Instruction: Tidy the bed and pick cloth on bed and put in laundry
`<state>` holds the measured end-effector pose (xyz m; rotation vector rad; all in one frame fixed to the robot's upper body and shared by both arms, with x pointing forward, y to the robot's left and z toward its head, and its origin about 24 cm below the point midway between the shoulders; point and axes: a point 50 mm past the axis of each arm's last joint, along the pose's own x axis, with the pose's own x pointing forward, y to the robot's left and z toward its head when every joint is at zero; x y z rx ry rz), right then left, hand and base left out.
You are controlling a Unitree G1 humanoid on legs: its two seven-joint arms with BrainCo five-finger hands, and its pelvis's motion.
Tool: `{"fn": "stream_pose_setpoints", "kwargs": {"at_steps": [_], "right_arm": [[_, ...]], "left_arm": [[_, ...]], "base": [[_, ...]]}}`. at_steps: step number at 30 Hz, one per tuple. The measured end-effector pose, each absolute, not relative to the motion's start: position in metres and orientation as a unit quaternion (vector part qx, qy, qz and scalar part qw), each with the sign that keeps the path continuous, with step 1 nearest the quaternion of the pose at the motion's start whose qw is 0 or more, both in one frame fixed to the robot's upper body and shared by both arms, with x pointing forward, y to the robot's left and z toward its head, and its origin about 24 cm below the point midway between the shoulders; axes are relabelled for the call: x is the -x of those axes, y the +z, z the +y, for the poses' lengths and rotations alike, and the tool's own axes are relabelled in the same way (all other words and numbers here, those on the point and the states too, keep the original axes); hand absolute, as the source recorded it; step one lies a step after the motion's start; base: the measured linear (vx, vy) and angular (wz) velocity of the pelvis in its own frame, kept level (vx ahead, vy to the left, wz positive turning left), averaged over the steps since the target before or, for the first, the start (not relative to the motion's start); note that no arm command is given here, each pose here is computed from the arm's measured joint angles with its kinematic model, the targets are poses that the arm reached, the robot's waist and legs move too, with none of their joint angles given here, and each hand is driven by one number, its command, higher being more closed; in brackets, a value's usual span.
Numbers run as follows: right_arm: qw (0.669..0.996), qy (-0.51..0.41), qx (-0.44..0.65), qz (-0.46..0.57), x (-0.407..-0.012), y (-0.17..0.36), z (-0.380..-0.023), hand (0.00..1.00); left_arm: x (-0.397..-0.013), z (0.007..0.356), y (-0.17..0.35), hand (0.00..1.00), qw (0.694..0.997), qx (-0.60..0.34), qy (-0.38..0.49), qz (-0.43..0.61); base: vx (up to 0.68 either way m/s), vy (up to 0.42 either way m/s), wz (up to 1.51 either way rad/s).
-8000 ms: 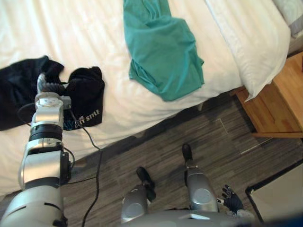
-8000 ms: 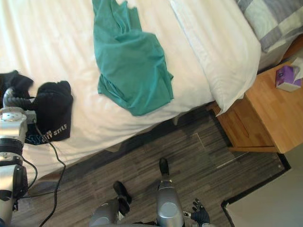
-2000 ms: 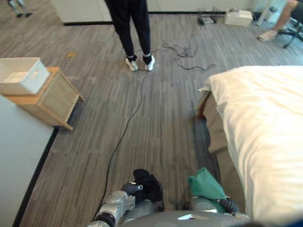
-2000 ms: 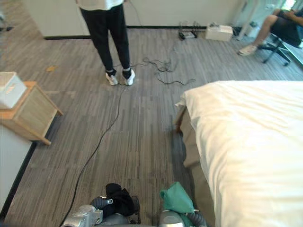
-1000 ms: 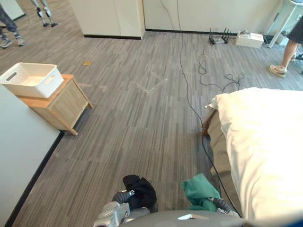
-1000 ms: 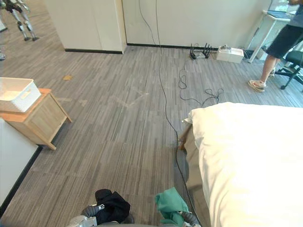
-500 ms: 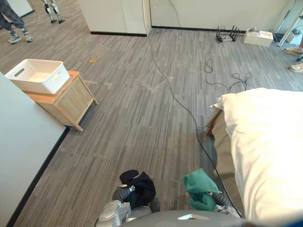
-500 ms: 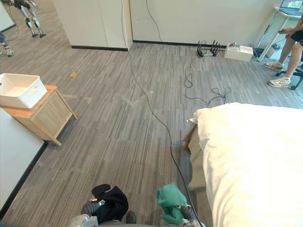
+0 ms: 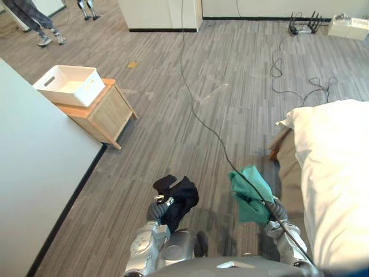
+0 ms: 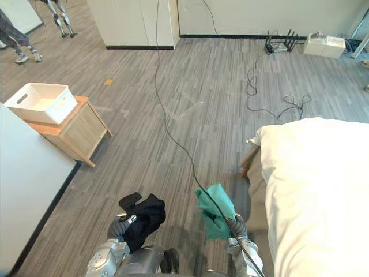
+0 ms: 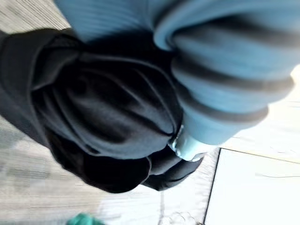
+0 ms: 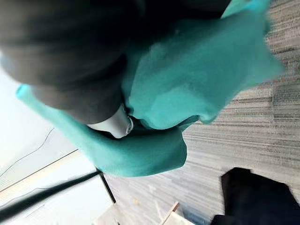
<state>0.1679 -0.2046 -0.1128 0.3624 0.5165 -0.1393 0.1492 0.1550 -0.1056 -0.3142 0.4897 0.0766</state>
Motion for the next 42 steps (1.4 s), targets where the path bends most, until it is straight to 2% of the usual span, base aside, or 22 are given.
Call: {"fn": "stream_pose_setpoints", "kwargs": {"at_steps": [4,8,14,17,22,24,30,34,37,42], "right_arm": [[0.949,-0.036,-0.173,0.261,-0.17,-0.113,-0.191,1.0],[0.949,-0.013,-0.172,0.265,-0.171,-0.112,-0.179,1.0],[0.945,-0.019,-0.168,0.281,-0.16,-0.115,-0.176,1.0],[0.949,-0.013,-0.172,0.264,-0.164,-0.11,-0.174,1.0],[0.957,-0.007,-0.185,0.225,-0.175,-0.095,-0.174,1.0],[0.956,-0.005,-0.195,0.218,-0.173,-0.093,-0.174,1.0],[0.963,-0.001,-0.204,0.178,-0.193,-0.076,-0.178,1.0],[0.962,0.018,-0.204,0.181,-0.193,-0.077,-0.178,1.0],[0.96,0.019,-0.166,0.226,-0.177,-0.091,-0.182,1.0],[0.959,0.024,-0.148,0.242,-0.169,-0.096,-0.18,1.0]], "left_arm": [[-0.135,0.153,-0.11,1.0,0.952,0.155,0.04,0.259],[-0.142,0.154,-0.106,1.0,0.959,0.148,0.038,0.238],[-0.14,0.151,-0.102,1.0,0.965,0.121,0.002,0.234],[-0.152,0.155,-0.091,1.0,0.972,0.113,-0.001,0.204],[-0.172,0.158,-0.081,1.0,0.978,0.104,-0.009,0.181],[-0.172,0.166,-0.081,1.0,0.979,0.09,-0.008,0.184],[-0.167,0.159,-0.086,1.0,0.974,0.094,-0.017,0.204],[-0.162,0.15,-0.088,1.0,0.972,0.112,-0.022,0.207],[-0.161,0.151,-0.087,1.0,0.972,0.119,-0.023,0.203],[-0.165,0.149,-0.075,1.0,0.977,0.141,-0.013,0.162]], "base": [[0.03,0.09,-0.4],[0.23,0.151,-0.26],[0.37,0.159,0.03],[0.38,0.031,0.35],[0.41,-0.091,0.57],[0.55,-0.235,0.48],[0.47,-0.239,0.2],[0.38,-0.148,-0.07],[0.47,-0.062,-0.24],[0.44,0.049,-0.35]]}}
